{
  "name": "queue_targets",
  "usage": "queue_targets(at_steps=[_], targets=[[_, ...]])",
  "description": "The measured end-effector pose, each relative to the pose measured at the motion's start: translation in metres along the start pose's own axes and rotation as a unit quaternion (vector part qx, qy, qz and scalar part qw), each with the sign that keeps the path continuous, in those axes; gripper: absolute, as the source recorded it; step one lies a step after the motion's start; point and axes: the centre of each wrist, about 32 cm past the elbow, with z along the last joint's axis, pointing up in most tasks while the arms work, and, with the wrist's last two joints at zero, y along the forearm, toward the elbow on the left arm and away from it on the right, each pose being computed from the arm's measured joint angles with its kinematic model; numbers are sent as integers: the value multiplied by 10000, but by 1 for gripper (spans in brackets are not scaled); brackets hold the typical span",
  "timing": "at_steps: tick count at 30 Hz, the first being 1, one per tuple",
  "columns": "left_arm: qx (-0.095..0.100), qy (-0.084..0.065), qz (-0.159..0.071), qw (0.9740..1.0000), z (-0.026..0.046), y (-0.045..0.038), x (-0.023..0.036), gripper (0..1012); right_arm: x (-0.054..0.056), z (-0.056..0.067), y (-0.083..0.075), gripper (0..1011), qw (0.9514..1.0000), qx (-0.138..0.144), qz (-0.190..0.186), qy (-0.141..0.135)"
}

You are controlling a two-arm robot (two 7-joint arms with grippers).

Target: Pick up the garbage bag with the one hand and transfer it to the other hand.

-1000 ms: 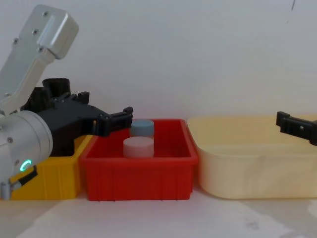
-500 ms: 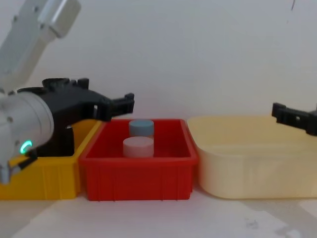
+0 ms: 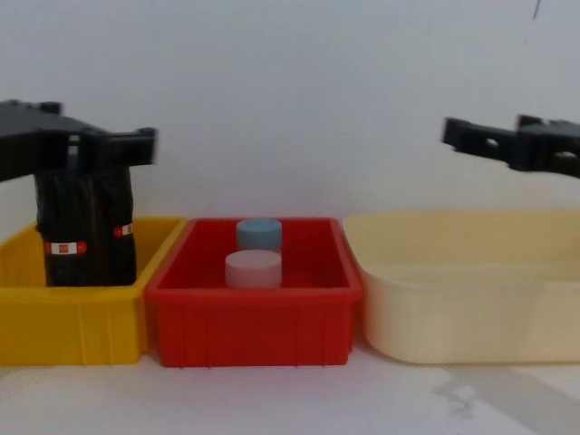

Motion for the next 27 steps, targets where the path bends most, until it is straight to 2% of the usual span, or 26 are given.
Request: queue_targets(at_steps=[1,3,4,5,7,8,10,13,14,15,22,27], targets=[[31,7,27,10000,6,24,26,1000,2,11,29,1001,10000,2,62,12],[169,21,137,9998,21,111,153,1000,5,40,128,1001,9997,8,222,33],[169,21,137,9998,21,111,153,1000,4,55,180,1001,9996,17,282,35],[200,23,153,9997,21,126,181,1000,6,63,219,1001,9994,12,340,47],[325,19,208,9993,12,173,301,1000,-7,82,357,1001,9987,-7,506,71],[325,19,208,9993,12,173,301,1000,-12,86,400,1001,9984,-16,553,78],[416,8,245,9988,-1,195,397,1000,-26,99,532,1001,9975,-48,696,101],[480,16,256,9985,-16,200,456,1000,-57,112,711,1001,9960,-106,878,128],[521,26,269,9983,-32,199,495,1000,-67,118,753,1001,9956,-121,920,132],[535,37,266,9982,-37,198,506,1000,-86,121,830,1001,9948,-155,998,138],[628,162,236,9976,-104,140,618,1000,-154,156,1106,1001,9909,-319,1304,108],[603,280,168,9976,-149,51,648,1000,-201,171,1237,1001,9879,-437,1487,79]])
